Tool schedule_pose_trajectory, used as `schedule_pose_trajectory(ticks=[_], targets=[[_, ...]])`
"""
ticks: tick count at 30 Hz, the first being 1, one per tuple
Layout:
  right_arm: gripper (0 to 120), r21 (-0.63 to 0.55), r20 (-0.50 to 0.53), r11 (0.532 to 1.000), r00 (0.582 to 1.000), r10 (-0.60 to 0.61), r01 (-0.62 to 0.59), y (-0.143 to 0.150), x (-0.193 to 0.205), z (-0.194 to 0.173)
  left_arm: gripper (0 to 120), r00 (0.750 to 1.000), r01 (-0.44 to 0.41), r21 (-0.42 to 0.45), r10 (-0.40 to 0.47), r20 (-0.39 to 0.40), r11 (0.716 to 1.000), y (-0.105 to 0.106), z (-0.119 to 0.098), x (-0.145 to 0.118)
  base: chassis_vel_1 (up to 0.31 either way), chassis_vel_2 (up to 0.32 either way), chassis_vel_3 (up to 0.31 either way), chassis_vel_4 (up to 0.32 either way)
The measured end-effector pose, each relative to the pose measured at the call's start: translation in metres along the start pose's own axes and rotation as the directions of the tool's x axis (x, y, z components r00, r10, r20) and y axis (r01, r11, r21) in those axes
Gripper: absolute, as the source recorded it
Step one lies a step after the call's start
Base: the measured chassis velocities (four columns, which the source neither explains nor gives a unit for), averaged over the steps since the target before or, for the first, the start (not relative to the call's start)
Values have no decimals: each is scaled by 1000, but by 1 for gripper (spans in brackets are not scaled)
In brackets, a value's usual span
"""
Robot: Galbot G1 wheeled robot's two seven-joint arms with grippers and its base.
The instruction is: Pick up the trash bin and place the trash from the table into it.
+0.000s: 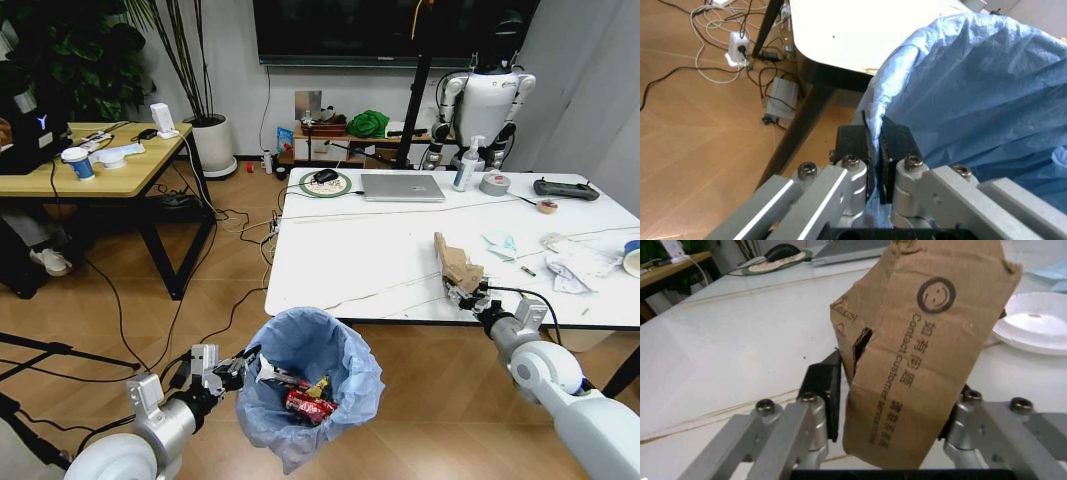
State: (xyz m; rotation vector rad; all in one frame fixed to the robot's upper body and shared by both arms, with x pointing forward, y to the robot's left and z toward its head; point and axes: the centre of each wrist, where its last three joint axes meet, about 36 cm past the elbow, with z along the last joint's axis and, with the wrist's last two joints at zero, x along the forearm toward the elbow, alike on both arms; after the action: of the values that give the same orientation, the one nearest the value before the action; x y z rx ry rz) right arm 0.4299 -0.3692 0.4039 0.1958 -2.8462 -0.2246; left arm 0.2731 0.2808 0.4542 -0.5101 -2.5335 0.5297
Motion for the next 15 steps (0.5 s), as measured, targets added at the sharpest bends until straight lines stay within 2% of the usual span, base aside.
schedule_pose_trajectory(ticks=[5,9,15], targets=[[16,19,23,999,999,-27,27,-1,1,-7,0,1000,2,1,-2,1,1000,1,0,-2,0,0,0,0],[12,39,55,998,997,-54,52,0,5,-18,0,1000,3,2,-3,2,1000,2,0,-2,0,0,0,0],[12,81,113,990,986,-122,113,11,18,-44,0,1000,2,2,-2,4,1000,1,0,-4,0,0,0,0]])
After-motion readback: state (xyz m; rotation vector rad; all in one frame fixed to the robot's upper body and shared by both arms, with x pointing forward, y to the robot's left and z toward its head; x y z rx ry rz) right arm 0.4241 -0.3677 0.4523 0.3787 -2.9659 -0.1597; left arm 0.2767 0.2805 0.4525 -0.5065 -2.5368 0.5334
